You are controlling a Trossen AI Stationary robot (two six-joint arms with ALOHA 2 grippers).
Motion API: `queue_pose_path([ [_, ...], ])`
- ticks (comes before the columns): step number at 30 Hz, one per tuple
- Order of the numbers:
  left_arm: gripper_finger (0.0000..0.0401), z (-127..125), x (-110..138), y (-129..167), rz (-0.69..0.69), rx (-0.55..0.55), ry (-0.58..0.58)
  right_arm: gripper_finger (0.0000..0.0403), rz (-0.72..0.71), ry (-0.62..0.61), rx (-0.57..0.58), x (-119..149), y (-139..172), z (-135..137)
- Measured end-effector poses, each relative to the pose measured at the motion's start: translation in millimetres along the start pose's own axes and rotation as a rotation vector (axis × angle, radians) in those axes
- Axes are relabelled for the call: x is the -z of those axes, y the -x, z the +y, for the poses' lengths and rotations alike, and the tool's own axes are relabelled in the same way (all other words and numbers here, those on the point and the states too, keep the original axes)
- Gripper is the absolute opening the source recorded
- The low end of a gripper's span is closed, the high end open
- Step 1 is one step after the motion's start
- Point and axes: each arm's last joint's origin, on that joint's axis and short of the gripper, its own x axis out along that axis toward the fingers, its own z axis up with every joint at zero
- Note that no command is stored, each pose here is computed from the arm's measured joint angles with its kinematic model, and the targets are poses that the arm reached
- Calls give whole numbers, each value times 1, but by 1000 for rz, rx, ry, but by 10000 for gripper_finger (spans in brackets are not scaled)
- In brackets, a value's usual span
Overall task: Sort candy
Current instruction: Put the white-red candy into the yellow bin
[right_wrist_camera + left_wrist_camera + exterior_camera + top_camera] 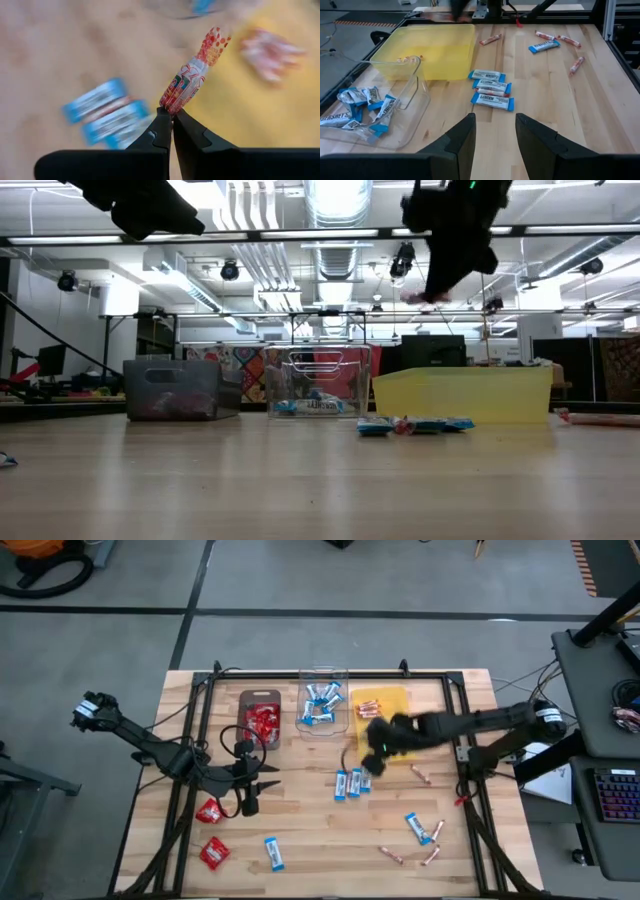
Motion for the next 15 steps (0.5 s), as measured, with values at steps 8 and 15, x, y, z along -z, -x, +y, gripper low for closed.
queue_pose_path([
  [8,123,0,0,0,0,0,0,8,106,-220,234,-17,-35,-100],
  [15,123,0,0,0,-1,0,1,9,114,-267,290,-8,-65,-143],
])
